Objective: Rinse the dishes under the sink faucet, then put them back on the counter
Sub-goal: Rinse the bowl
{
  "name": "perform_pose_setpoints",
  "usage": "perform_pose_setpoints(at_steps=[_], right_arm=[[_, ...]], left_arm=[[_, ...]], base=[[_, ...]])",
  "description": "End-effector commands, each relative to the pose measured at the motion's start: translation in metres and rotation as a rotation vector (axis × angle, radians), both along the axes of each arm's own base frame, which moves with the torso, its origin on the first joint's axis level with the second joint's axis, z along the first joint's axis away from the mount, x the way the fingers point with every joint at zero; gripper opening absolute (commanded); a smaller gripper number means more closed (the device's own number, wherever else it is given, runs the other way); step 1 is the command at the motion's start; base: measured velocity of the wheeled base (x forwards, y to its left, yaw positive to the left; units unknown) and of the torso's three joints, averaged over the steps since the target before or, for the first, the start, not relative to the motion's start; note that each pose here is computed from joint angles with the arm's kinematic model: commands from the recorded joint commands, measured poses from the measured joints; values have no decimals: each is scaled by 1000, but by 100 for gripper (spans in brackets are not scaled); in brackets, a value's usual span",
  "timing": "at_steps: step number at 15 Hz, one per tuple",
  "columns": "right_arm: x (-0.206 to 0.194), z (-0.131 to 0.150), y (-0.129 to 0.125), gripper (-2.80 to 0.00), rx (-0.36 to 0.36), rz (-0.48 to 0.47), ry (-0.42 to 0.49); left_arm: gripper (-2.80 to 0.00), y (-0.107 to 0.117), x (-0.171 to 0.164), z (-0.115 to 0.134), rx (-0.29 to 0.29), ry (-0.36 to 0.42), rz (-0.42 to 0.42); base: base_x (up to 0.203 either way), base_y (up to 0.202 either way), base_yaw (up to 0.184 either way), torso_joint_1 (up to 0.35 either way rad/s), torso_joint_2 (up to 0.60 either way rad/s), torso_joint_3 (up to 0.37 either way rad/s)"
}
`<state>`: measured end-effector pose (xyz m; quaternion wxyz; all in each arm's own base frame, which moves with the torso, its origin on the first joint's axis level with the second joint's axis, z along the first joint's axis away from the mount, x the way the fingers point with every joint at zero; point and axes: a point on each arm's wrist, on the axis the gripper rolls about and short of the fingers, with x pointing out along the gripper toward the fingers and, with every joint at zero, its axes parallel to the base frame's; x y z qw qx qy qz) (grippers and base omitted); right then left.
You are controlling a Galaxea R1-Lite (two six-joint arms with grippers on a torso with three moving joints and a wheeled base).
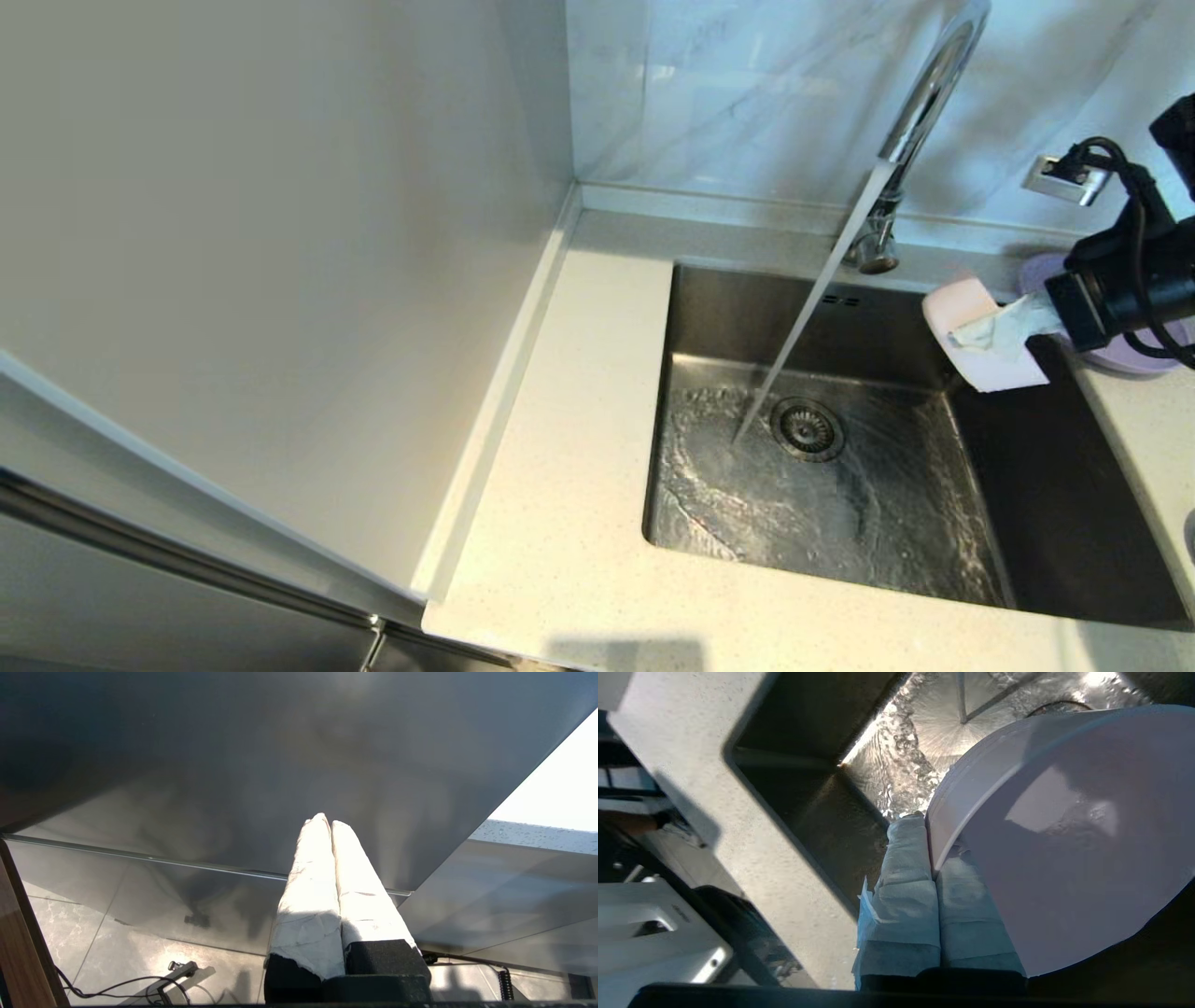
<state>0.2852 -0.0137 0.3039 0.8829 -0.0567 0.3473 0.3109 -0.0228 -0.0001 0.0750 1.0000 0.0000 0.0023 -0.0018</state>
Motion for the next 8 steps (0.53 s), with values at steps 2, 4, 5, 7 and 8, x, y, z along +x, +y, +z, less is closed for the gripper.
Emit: perform_pose_setpoints(at_steps=[2, 4, 5, 7, 8], right_arm=[[-23, 8, -8, -280, 92, -50, 21], [-32, 14, -4, -280, 212, -45, 52], [-36, 15, -3, -280, 284, -49, 89], [-39, 19, -2, -280, 463, -105, 202], [-39, 22, -3, -280, 561, -143, 264]], left_arm=[[-280, 0, 0, 0, 0, 0, 1], [-280, 0, 0, 0, 0, 0, 1], [-280, 0, 0, 0, 0, 0, 1], [-280, 0, 0, 0, 0, 0, 1], [-280, 0, 0, 0, 0, 0, 1]], base=[[0, 0, 0, 0, 0, 0], [0, 0, 0, 0, 0, 0], [0, 0, 0, 0, 0, 0], [0, 0, 0, 0, 0, 0], [0, 0, 0, 0, 0, 0]])
